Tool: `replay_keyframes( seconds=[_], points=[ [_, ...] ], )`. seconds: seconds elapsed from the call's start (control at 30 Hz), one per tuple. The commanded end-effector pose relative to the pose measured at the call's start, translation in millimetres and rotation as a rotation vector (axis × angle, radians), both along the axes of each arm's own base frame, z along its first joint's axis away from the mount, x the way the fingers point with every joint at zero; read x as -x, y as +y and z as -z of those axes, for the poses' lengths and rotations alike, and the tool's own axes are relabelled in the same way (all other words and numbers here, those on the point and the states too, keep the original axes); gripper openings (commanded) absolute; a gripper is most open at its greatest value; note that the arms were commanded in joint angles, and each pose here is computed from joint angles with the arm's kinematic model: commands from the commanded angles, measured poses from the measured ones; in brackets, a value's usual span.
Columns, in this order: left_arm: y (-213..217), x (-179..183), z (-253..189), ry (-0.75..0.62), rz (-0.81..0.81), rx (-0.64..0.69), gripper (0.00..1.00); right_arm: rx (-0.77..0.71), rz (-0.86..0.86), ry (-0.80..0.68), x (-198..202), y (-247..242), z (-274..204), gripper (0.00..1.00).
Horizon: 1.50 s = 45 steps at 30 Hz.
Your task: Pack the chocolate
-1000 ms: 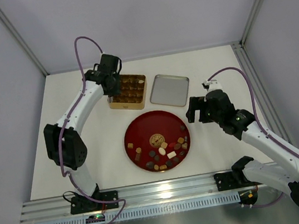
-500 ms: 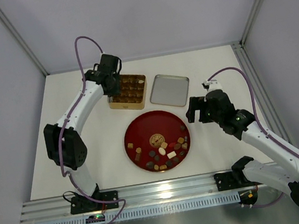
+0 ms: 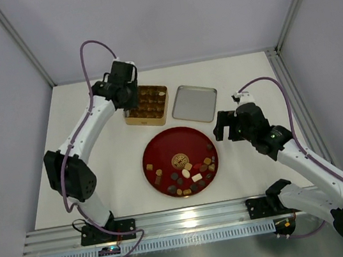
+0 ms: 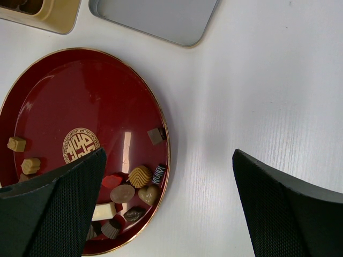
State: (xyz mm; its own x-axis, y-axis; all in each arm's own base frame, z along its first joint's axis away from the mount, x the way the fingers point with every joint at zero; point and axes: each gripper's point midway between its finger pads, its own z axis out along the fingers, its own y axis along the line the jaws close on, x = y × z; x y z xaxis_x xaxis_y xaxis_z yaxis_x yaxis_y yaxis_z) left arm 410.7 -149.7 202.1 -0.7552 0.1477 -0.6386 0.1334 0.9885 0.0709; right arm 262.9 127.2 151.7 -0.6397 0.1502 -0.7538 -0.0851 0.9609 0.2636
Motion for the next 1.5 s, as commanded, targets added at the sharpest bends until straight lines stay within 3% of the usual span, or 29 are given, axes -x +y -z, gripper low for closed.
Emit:
replay_keyframes(
  seconds=[0.0,0.43,0.67,1.1,1.47],
  points=[
    [-19.4,20.0,-38.3,-0.076,0.064,0.078,0.36,-0.023,0.01,-0.048,-9.1,2.1,-15.2,1.0],
    [-95.1,139.4,-25.7,-0.013,0.293,0.148,0.36,-0.026,0.017,-0.087,-9.6,-0.5,-35.6,1.0],
    [-129.7,186.4,-12.7,0.035,0.391,0.226,0.36,-0.024,0.034,-0.101,-9.4,-4.1,-42.4,1.0],
    [-168.5,225.5,18.3,0.114,0.517,0.216,0.37,-0.002,0.054,-0.104,-6.4,-12.1,-44.0,1.0],
    [-196.8,226.5,30.5,0.133,0.581,0.196,0.37,0.007,0.054,-0.105,-6.1,-13.7,-45.0,1.0]
  ],
)
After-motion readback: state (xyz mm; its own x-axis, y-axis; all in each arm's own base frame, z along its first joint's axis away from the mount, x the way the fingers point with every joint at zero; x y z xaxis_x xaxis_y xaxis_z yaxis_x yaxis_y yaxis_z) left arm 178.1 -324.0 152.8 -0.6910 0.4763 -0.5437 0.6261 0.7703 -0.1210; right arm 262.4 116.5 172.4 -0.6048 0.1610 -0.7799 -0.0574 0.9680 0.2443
